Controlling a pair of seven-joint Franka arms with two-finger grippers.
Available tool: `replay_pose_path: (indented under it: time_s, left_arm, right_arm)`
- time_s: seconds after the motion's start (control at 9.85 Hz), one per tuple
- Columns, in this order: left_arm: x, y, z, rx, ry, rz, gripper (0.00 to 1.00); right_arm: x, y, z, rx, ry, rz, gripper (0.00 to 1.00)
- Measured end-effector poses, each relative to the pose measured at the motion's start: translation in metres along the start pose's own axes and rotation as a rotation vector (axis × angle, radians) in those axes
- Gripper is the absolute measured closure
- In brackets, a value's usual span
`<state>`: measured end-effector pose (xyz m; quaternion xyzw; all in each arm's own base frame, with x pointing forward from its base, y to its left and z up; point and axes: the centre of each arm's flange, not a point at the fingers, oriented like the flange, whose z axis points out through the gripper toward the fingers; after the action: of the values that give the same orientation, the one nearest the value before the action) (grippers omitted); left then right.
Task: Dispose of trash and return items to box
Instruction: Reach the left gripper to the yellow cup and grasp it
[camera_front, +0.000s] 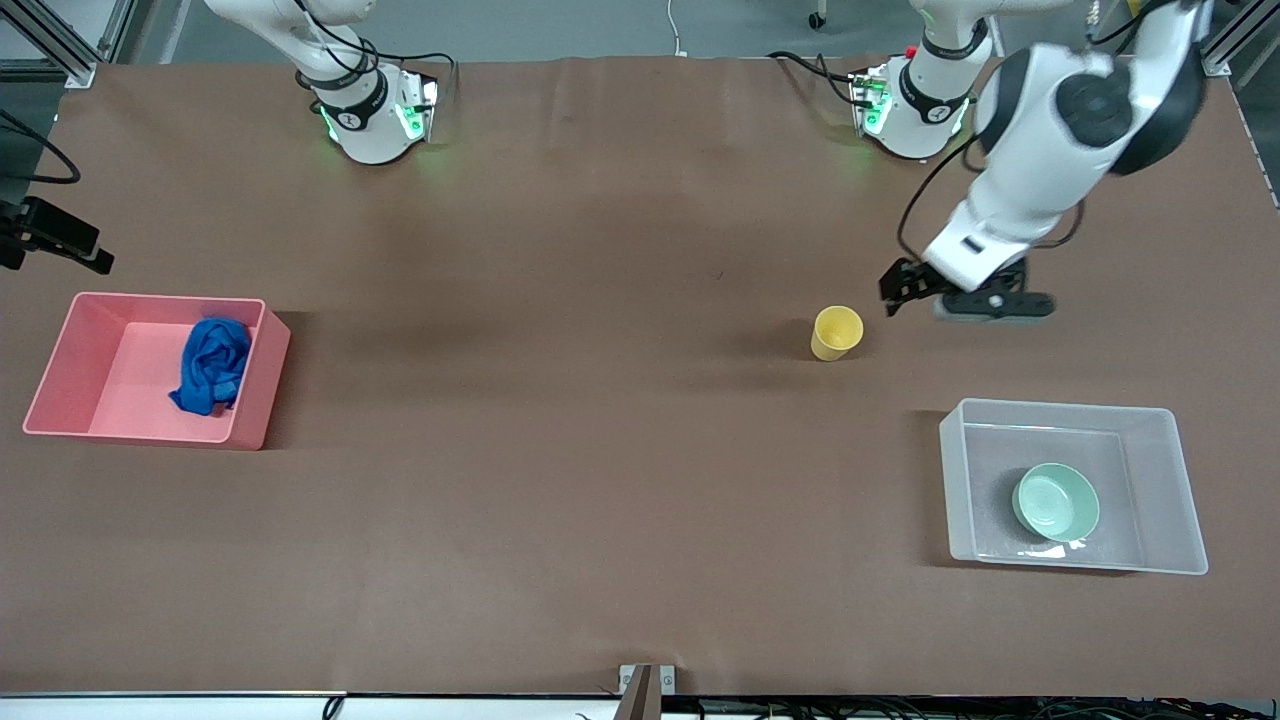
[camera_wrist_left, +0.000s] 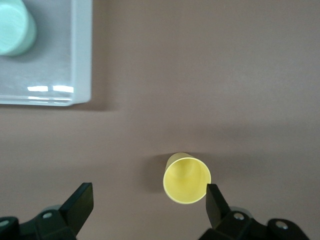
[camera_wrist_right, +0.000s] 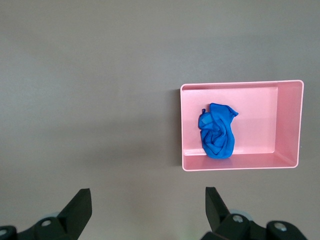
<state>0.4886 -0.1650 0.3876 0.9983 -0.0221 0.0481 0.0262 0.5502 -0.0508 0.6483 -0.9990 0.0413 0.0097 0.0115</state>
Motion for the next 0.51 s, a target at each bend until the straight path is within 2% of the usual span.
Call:
replay_pose_path:
  time_s: [0.3, 0.51]
  left_arm:
    - [-0.006, 0.003, 0.087, -0.036, -0.039, 0.002, 0.06]
    - [-0.031, 0.005, 0.128, -0.034, -0.063, 0.027, 0.11]
  right_arm:
    - [0.000, 0.001, 0.001, 0.000, -0.003, 0.003, 0.00]
    - [0.000, 0.002, 0.001, 0.000, -0.004, 0.004, 0.00]
